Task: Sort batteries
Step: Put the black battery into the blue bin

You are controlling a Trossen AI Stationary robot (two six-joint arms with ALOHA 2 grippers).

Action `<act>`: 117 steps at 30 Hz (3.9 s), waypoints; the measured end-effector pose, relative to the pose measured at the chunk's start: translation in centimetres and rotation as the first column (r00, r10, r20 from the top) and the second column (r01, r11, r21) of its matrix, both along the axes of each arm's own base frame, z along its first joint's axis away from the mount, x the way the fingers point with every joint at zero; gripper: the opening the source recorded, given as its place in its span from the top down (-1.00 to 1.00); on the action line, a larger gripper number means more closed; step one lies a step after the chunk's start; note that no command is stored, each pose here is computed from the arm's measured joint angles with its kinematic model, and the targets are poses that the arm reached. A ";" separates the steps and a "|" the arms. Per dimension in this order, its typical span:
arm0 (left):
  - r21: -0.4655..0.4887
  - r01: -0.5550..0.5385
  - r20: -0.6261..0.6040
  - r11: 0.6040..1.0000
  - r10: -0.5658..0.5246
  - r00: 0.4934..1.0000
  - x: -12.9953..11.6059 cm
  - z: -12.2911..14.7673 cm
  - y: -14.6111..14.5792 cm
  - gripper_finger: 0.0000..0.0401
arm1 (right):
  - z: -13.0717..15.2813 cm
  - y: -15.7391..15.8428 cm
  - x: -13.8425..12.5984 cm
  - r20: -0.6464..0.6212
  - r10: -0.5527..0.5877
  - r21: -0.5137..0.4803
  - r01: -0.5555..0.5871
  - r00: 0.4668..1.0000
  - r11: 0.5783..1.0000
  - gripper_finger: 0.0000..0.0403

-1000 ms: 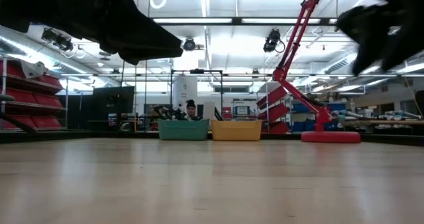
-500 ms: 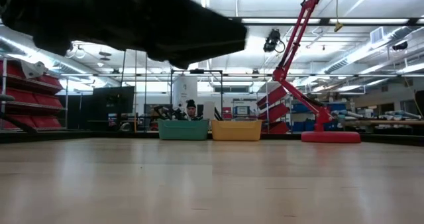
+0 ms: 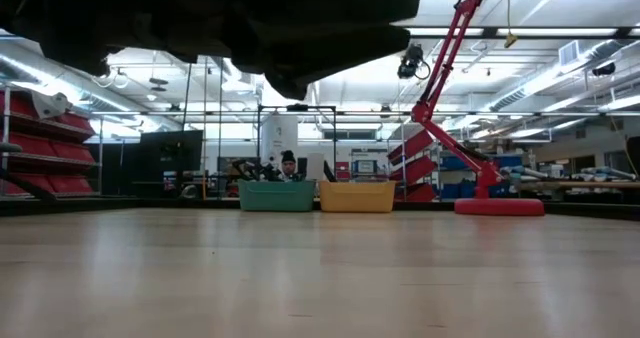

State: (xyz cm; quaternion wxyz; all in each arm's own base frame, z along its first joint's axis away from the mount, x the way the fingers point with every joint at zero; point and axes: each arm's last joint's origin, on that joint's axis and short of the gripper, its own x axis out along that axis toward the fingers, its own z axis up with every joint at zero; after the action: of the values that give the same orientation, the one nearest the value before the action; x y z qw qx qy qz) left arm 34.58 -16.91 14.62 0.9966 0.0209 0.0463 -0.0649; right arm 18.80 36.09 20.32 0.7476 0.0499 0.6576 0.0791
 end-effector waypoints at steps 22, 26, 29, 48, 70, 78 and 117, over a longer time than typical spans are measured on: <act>0.022 -0.059 -0.032 0.998 0.060 0.998 -0.2 -0.4 -0.1 -0.04 | -4.4 0.4 -3.3 -0.122 0.059 -0.182 -0.081 0.991 0.980 0.17; 0.018 -0.059 -0.038 0.998 0.059 0.997 -0.2 -0.4 -0.2 -0.04 | -4.9 0.2 -3.4 -0.124 0.067 -0.186 -0.089 0.990 0.978 0.17; -0.004 -0.061 -0.044 0.998 0.060 0.997 -0.3 -0.5 -0.2 -0.04 | -5.2 0.2 -3.4 -0.125 0.070 -0.186 -0.092 0.990 0.978 0.18; -0.022 -0.098 -0.054 0.995 0.097 0.994 -0.3 -0.6 -0.1 -0.04 | -5.9 -0.9 -2.8 -0.030 0.018 -0.208 -0.024 0.999 0.978 0.89; 0.022 -0.033 0.136 0.999 0.030 0.990 -0.3 1.4 -0.5 -0.04 | -1.5 -8.0 4.6 0.823 -0.212 -0.242 0.663 0.528 0.708 0.83; 0.014 -0.049 0.161 0.999 0.046 0.986 0.0 1.7 0.2 -0.04 | -2.1 -10.1 7.0 0.892 -0.197 -0.193 0.739 0.406 0.646 0.81; -0.011 -0.023 0.211 1.000 0.025 0.977 1.2 2.5 1.9 0.67 | -1.4 -9.5 11.4 0.908 -0.092 -0.235 0.677 0.409 0.697 0.70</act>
State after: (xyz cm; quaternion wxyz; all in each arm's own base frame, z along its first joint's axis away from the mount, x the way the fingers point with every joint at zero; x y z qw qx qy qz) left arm 35.80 -15.02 17.10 0.9967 0.0230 -0.0599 -0.0504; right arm 30.24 26.55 18.90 0.9389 -0.0634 0.1642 -0.2958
